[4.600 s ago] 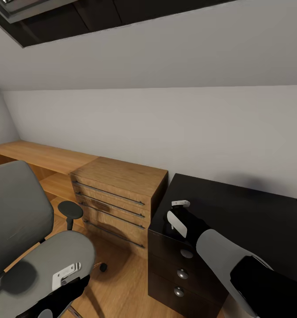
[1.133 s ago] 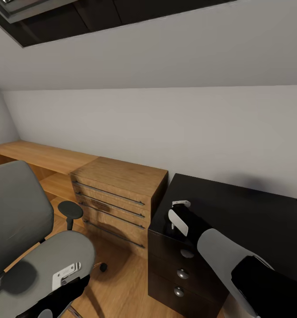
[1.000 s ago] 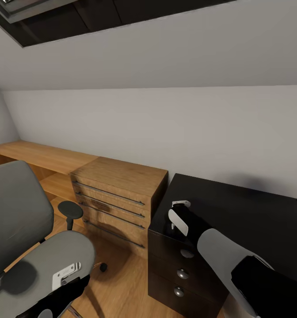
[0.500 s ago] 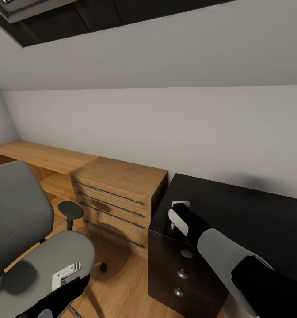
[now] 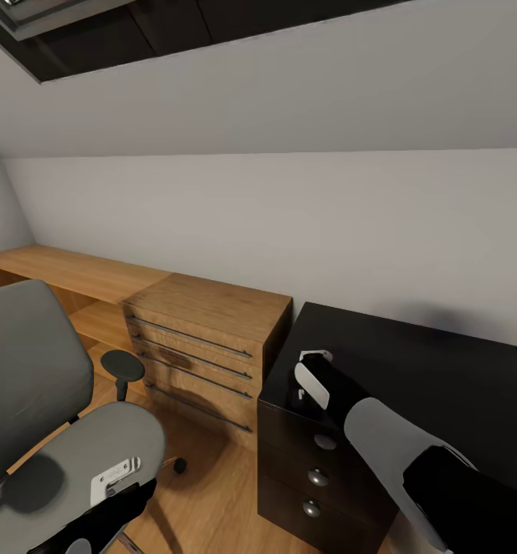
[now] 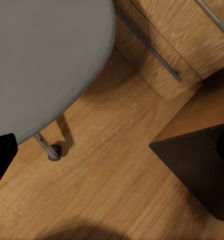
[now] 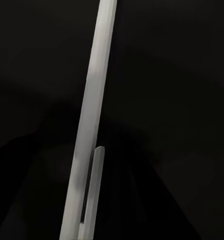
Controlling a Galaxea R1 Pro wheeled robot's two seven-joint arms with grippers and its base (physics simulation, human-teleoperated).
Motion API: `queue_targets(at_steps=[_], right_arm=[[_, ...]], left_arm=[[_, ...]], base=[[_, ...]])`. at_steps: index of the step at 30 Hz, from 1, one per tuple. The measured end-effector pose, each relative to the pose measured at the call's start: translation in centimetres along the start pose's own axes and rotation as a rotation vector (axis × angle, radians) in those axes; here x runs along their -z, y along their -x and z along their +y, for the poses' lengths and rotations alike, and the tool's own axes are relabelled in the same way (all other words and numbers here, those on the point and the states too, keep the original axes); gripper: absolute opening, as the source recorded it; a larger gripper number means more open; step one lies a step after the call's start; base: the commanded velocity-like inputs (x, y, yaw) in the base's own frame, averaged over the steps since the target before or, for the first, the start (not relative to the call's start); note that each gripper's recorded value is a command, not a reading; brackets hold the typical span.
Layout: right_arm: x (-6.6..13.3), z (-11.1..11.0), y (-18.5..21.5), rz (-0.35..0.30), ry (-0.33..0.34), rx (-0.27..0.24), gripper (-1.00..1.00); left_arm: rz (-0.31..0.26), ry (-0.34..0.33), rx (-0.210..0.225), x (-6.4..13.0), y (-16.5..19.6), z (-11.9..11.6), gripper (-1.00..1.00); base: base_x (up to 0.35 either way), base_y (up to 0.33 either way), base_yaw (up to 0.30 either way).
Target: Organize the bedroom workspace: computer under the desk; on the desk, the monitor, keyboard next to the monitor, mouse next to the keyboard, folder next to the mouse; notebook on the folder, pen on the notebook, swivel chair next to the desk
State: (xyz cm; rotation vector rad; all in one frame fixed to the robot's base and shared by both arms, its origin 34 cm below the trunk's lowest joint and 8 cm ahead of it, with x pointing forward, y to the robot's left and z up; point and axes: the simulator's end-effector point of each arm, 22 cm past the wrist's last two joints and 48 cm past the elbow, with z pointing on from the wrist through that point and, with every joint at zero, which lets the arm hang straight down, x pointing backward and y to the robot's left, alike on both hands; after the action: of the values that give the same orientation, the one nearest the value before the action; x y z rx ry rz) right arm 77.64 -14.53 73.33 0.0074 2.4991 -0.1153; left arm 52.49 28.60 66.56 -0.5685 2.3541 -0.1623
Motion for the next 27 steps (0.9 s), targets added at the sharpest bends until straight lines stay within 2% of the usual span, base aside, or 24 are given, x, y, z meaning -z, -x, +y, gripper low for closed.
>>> queue_targets(at_steps=[8, 27], right_arm=[[0.0, -0.1, -0.1, 0.008, 0.006, -0.018, -1.0], [-0.2, -1.9, -0.2, 0.045, 0.011, -0.069, -1.0]], left_arm=[[0.0, 0.001, 0.0, 0.0, 0.0, 0.0, 1.0], [0.0, 0.003, 0.0, 0.0, 0.0, 0.1, 1.0]], base=[[0.0, 0.0, 0.0], [0.0, 0.0, 0.0]])
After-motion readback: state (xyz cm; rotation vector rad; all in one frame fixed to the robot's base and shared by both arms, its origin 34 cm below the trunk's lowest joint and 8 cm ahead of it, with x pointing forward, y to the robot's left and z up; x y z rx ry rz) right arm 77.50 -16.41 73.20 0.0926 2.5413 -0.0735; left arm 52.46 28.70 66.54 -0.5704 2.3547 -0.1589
